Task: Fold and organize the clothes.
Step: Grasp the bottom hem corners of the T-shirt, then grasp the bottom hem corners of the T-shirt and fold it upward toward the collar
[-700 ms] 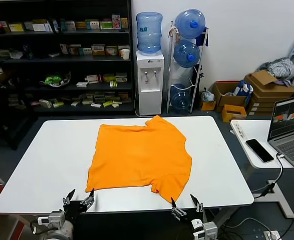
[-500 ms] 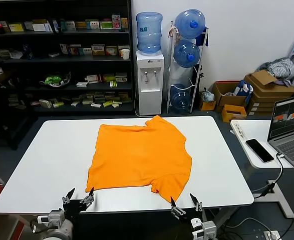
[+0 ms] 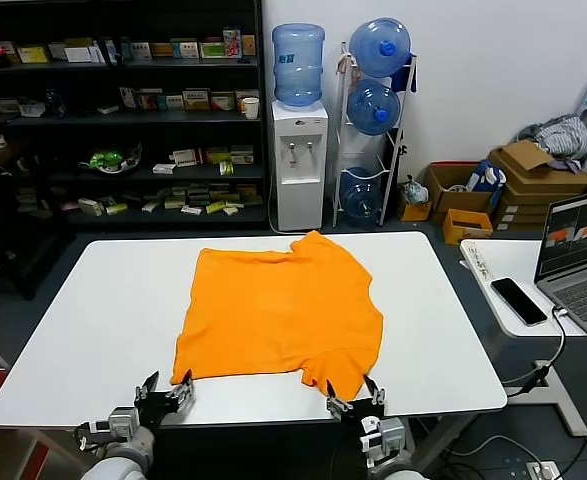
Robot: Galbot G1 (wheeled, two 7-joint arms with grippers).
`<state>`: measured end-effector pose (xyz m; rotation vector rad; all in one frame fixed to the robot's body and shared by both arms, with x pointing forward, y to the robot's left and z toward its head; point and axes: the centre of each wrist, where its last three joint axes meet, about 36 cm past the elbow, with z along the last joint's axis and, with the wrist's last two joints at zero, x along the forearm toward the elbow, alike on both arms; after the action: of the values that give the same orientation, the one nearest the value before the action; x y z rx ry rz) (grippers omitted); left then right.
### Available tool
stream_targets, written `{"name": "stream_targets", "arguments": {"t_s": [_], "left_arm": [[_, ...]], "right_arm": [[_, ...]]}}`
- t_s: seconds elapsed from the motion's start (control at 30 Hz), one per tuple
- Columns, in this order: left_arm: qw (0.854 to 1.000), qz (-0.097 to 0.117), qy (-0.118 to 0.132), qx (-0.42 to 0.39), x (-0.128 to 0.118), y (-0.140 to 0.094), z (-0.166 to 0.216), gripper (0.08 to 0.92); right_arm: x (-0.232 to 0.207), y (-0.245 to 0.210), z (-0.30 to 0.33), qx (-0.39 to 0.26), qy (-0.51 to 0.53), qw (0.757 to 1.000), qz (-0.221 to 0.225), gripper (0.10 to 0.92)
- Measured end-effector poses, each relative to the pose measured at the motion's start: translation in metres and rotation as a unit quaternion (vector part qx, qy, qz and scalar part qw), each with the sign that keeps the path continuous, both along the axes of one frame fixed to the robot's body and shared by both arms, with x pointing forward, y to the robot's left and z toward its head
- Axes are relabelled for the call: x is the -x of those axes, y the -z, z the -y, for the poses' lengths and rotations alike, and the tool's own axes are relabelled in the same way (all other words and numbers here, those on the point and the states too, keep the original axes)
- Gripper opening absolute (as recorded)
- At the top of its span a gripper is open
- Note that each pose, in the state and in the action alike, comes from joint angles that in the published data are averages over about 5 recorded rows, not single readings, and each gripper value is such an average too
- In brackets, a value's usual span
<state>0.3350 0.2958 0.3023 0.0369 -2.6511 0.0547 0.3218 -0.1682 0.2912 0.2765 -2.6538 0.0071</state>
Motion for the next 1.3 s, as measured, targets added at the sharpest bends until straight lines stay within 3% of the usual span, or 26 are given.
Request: {"name": "stream_targets", "arguments": {"t_s": [0.43, 0.63, 0.97, 1.3], "left_arm": [[1.000, -0.003, 0.002, 0.012, -0.003, -0.001, 0.006, 0.274], [1.000, 0.005, 0.006, 0.019, -0.001, -0.005, 0.009, 0.118], [1.000, 0.019, 0.003, 0.025, 0.007, -0.024, 0.008, 0.097], [1.000, 0.010, 0.001, 0.030, 0.044, -0.050, 0.008, 0.097]], "right_arm": [[0.007, 0.005, 0.003, 0.013, 0.006, 1.000, 0.007, 0.272], [0.011, 0.003, 0.005, 0.011, 0.011, 1.000, 0.008, 0.138], [0.040, -0.021, 0.017, 0.002, 0.017, 1.000, 0.015, 0.124], [0.078, -0.066, 0.038, -0.003, 0.033, 0.999, 0.041, 0.124]]}}
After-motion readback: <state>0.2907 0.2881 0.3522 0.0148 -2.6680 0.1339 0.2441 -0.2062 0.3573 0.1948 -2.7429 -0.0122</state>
